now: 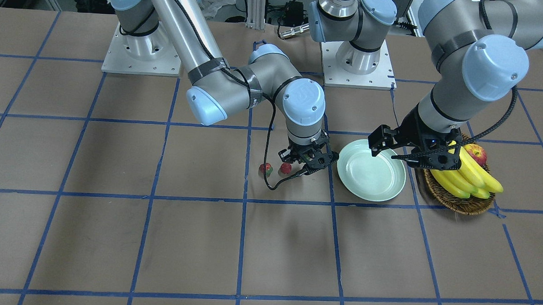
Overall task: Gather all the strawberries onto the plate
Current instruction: 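Carry the strawberry to the plate's edge and release it on the table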
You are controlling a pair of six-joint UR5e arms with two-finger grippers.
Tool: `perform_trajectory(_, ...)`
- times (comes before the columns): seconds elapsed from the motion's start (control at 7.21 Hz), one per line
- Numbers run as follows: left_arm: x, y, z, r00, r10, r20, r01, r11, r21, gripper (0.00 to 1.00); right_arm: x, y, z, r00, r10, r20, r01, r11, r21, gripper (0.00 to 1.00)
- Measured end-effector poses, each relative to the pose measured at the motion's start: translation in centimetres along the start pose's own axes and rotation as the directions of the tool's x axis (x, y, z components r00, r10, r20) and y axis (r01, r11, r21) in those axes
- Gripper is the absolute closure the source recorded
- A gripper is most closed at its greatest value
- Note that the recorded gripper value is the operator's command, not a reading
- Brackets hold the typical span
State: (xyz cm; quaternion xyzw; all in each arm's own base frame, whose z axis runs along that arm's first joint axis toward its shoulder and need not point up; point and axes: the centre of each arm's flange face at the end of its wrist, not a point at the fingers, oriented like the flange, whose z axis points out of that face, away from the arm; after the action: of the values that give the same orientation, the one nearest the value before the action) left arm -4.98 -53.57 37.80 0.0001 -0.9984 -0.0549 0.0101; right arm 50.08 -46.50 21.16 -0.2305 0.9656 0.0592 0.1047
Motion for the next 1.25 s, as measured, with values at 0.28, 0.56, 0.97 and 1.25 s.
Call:
perform_trajectory(0.28,0.0,-0.1,0.1,1.0,0.0,-0.001,0.0,1.0,-0.002,0.0,-0.3,-0.1,1.1,1.0,-0.005,0.019,0.006,1.0,-0.009,0.26)
perform_trajectory(0.56,0.0,-0.1,0.2,1.0,0.001,0.0,-0.001,1.0,-0.003,0.0,-0.4,-0.2,1.2,1.0,-0.008,0.017,0.008,1.0,-0.008,0.18)
perform_trajectory(0.97,0.0,-0.1,0.1,1.0,-0.001,-0.003,0.001,1.0,-0.002,0.0,-0.5,-0.3,-0.4,1.0,-0.016,0.007,0.016,1.0,0.025,0.0)
perform_trajectory(1.25,0.1,-0.1,-0.1,1.0,-0.002,-0.002,0.002,1.0,0.003,0.0,-0.2,-0.5,-4.3,0.999,-0.017,-0.045,0.02,0.996,0.085,0.0)
